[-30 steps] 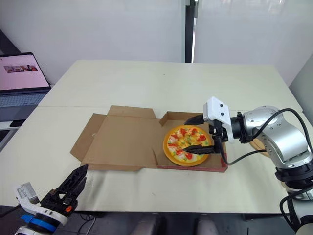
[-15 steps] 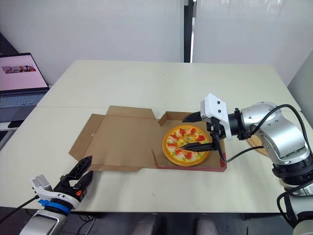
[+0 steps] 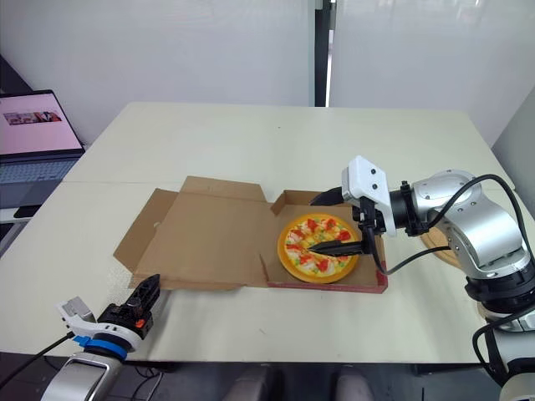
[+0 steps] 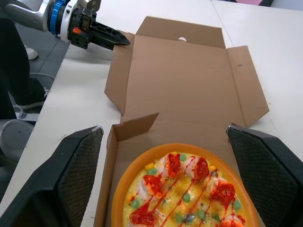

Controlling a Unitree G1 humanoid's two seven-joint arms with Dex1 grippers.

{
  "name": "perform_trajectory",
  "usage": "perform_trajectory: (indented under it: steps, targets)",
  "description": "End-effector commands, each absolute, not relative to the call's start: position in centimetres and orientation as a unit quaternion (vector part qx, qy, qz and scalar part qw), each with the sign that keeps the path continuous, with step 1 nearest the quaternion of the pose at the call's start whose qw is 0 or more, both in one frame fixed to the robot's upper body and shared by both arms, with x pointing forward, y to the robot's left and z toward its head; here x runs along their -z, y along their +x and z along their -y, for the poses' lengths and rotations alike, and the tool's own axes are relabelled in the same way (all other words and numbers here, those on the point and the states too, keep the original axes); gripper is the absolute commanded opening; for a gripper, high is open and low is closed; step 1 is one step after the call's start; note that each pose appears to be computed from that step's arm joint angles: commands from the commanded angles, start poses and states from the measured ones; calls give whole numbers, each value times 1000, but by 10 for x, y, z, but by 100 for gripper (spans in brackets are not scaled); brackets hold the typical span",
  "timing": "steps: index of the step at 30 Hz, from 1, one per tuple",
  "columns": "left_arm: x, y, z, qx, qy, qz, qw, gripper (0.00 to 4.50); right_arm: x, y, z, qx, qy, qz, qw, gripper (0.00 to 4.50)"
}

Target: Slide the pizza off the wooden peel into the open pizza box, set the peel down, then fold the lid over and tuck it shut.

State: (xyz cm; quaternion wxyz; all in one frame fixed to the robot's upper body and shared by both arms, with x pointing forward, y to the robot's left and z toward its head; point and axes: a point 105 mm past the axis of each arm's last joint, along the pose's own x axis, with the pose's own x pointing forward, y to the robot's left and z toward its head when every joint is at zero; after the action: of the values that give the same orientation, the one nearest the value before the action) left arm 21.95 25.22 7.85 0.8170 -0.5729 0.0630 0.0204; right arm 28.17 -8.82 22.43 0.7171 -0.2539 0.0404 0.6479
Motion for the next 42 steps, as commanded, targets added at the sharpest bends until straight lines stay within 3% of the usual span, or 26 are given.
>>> perform_trajectory:
  steps: [1,9,17,30,38,42]
  targets:
    - [-92,221,-253,-9,-558,-46,828,2,-233,281,87,-643,-263,-24,719,450]
    - [-119,222,-247,23,-507,-29,861,2,-234,284,86,-634,-259,-17,728,450]
    - [-178,239,-227,134,-434,8,891,2,-239,297,88,-599,-257,-1,758,450]
    - [-241,241,-163,350,-292,14,890,2,-243,328,101,-497,-259,13,828,450]
    - [-244,235,-140,404,-255,9,879,2,-236,362,133,-386,-298,-13,873,450]
    - [-238,235,-144,396,-252,2,883,0,-232,381,156,-331,-352,-26,875,360]
